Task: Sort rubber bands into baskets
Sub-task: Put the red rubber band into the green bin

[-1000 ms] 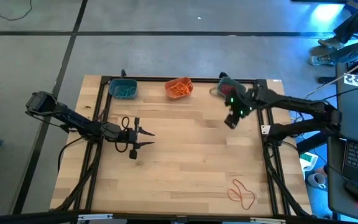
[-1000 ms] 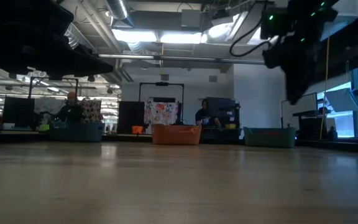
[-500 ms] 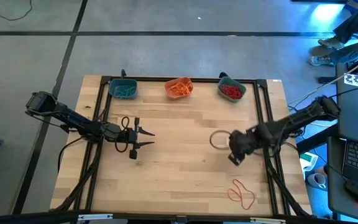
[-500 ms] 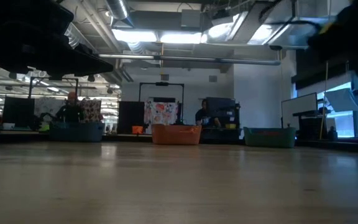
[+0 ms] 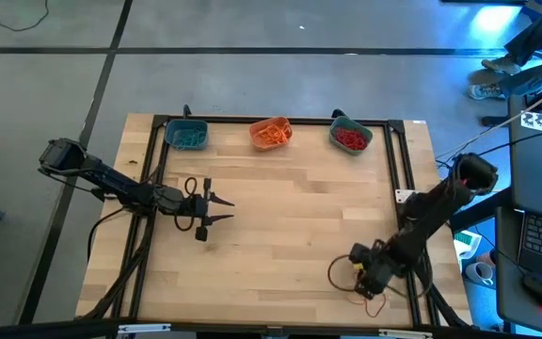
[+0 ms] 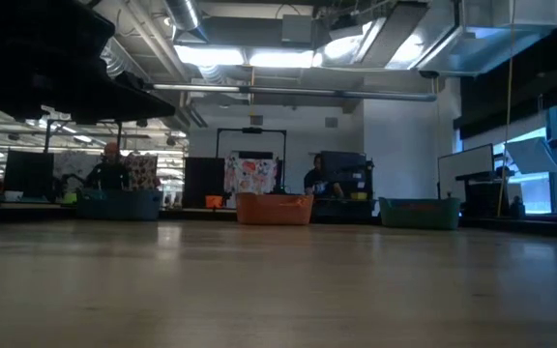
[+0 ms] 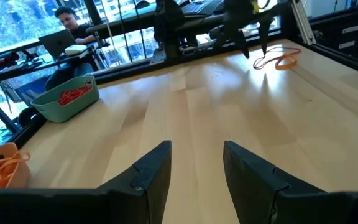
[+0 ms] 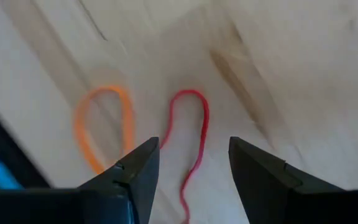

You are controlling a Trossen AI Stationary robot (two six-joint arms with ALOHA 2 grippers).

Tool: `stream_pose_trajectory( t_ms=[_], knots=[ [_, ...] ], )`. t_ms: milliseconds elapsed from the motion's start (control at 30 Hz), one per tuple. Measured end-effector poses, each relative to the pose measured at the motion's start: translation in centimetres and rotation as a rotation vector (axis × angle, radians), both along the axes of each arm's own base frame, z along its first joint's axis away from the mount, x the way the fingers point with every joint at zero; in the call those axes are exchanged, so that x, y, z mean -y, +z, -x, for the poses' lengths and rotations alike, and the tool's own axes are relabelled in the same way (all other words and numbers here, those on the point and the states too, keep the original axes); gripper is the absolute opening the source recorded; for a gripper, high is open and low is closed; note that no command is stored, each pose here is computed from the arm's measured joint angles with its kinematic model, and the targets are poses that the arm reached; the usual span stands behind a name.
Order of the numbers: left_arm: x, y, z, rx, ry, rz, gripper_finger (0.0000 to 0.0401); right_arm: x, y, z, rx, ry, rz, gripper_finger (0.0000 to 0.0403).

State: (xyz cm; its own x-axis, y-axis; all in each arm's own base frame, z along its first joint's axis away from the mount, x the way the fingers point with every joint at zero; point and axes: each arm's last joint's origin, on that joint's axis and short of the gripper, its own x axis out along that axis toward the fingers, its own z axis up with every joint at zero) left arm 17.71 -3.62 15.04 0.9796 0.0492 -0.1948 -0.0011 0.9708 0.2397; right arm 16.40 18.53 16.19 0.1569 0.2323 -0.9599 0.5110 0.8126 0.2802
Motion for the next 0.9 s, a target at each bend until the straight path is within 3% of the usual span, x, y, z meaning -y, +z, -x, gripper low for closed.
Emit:
stream_pose_trajectory(
  t_ms=[233, 500, 667, 900],
  knots=[
    [0.0, 0.0, 0.0, 0.002, 0.010, 0.053, 0.0143, -1.1, -2.7, -0.2, -0.064, 0.078, 0.062, 0.0174],
    [0.0, -0.1, 0.0, -0.001, 0.016, 0.082, 0.0143, -0.7, -2.8, -0.1, -0.087, 0.067, 0.143, 0.0013],
    [0.0, -0.2, 0.1, -0.021, 0.017, 0.076, 0.0143, -0.6, -2.2, -0.5, -0.074, 0.052, 0.191, 0.0024],
    [0.0, -0.2, 0.0, -0.019, 0.016, 0.073, 0.0143, 1.3, -0.9, -1.9, -0.010, 0.009, 0.429, 0.0010]
  ],
)
